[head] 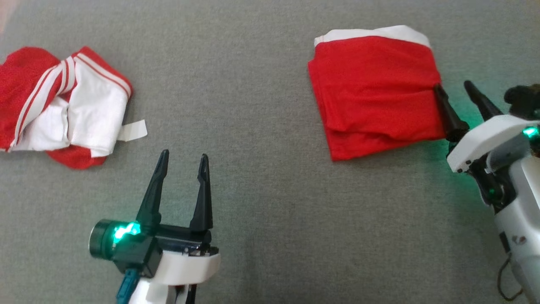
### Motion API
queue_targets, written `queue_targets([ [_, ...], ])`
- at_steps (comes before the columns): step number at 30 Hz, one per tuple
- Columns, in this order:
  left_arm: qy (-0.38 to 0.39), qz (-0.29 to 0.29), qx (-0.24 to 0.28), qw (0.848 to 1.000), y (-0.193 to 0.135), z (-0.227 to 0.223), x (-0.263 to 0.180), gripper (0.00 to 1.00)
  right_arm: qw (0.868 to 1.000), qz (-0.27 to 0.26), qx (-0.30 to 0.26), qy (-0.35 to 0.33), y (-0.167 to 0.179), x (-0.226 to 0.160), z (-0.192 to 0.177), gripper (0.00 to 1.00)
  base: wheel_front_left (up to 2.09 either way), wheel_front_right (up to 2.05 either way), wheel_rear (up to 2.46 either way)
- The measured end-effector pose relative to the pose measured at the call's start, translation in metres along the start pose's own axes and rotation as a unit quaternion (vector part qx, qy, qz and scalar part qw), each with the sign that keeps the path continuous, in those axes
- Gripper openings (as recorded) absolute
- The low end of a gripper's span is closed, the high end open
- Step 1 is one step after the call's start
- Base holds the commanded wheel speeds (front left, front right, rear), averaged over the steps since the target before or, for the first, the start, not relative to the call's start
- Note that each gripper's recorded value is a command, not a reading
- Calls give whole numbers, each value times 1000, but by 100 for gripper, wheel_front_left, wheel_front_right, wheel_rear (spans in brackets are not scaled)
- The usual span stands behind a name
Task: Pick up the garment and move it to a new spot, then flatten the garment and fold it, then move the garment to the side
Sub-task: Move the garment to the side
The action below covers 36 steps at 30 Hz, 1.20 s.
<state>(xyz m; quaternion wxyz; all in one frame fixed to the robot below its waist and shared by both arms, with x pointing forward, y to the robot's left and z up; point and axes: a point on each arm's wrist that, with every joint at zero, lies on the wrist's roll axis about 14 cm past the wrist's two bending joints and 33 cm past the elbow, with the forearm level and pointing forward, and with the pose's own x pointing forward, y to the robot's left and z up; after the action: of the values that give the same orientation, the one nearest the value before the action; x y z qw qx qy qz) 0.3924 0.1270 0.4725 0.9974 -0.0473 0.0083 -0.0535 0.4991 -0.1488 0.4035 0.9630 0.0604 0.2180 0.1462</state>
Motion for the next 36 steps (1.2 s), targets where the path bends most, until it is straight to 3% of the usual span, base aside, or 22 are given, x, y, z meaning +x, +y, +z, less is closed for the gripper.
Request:
queue_targets([
  [3, 8, 3, -5, 1000, 2, -6, 2, 100, 999, 12, 12, 45, 4, 9, -20, 100, 0, 0, 0],
  [4, 10, 4, -6, 1000, 2, -7, 3, 100, 998, 17, 21, 52, 8, 12, -24, 89, 0, 0, 0],
  [5, 12, 5, -7, 1000, 2, -8, 4, 100, 998, 22, 27, 58, 11, 14, -28, 19, 0, 0, 0],
  [6, 14, 5, -7, 1000, 3, -10, 4, 100, 997, 27, 30, 63, 14, 15, -31, 0, 0, 0, 0],
  [13, 20, -11, -13, 1000, -8, -17, 13, 100, 999, 13, 32, 37, -4, 8, -20, 0, 0, 0, 0],
  [21, 18, -81, -16, 996, -43, -28, 44, 100, 996, -80, -4, 29, -93, -34, -4, 0, 0, 0, 0],
  [25, 19, -127, -14, 992, -64, -40, 64, 100, 988, -140, -34, 47, -147, -62, -4, 0, 0, 0, 0],
  [36, 32, -205, -27, 978, -101, -82, 101, 100, 957, -253, -125, 61, -234, -103, 19, 0, 0, 0, 0],
])
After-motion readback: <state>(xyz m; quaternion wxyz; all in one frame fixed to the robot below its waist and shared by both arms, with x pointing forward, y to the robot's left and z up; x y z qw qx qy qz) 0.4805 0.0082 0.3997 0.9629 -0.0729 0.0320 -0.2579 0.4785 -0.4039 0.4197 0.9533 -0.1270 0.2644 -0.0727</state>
